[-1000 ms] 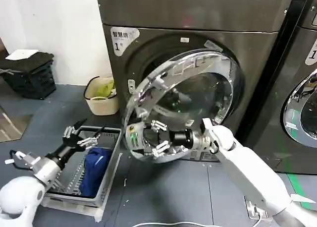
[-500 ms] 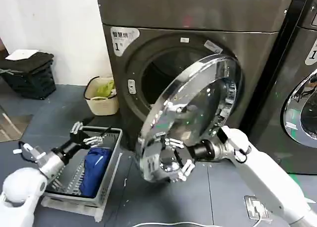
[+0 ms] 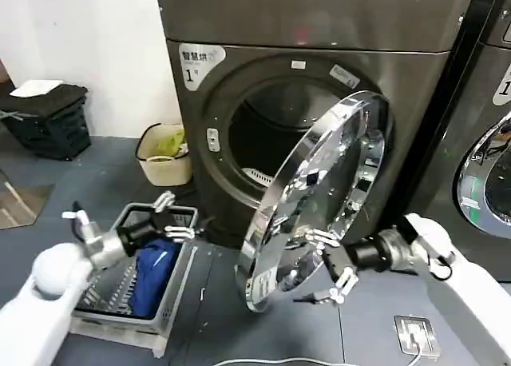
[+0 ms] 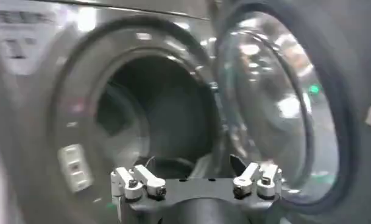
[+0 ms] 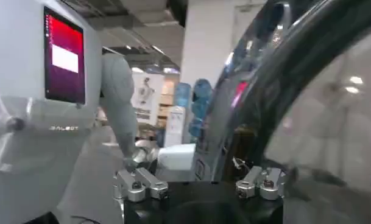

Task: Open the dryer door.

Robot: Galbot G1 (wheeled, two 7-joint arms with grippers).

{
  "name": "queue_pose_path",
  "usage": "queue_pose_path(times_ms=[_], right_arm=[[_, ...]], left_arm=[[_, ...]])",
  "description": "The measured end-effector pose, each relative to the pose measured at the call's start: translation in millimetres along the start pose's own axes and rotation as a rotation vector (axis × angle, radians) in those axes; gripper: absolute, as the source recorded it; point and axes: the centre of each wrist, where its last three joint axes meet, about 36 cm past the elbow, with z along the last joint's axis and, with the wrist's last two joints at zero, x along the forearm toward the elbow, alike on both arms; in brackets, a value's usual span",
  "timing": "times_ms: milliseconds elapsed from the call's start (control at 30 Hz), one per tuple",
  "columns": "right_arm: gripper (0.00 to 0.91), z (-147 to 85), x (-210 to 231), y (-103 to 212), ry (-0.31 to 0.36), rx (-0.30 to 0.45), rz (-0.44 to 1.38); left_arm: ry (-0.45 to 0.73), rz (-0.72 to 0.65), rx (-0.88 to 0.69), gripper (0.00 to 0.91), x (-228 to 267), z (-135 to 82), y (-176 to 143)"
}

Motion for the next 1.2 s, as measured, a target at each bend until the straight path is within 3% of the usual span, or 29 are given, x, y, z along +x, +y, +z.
queue_pose_path(times_ms=[500, 867, 1067, 1200], right_arm=[[0.907, -3.0, 86.4, 110.7, 0.013, 0.027, 0.272], [0.907, 3.1, 128.6, 235.8, 0.024, 0.111, 0.669], [0.907, 11.7, 145.0, 306.9, 0.118, 0.193, 0.970], [0.907, 11.8, 153.4, 355.4, 0.221, 0.264, 1.212]], left_arm=[[-0.069, 0.205, -0.034, 0.907, -88.4, -6.9, -5.9], [-0.117, 0.312, -0.019, 0.907, -136.9, -7.9, -27.2], [-0.129, 0.358, -0.012, 0.907, -162.5, -6.0, -36.9], [-0.140, 0.384, -0.013, 0.907, -176.8, -7.6, -40.9]])
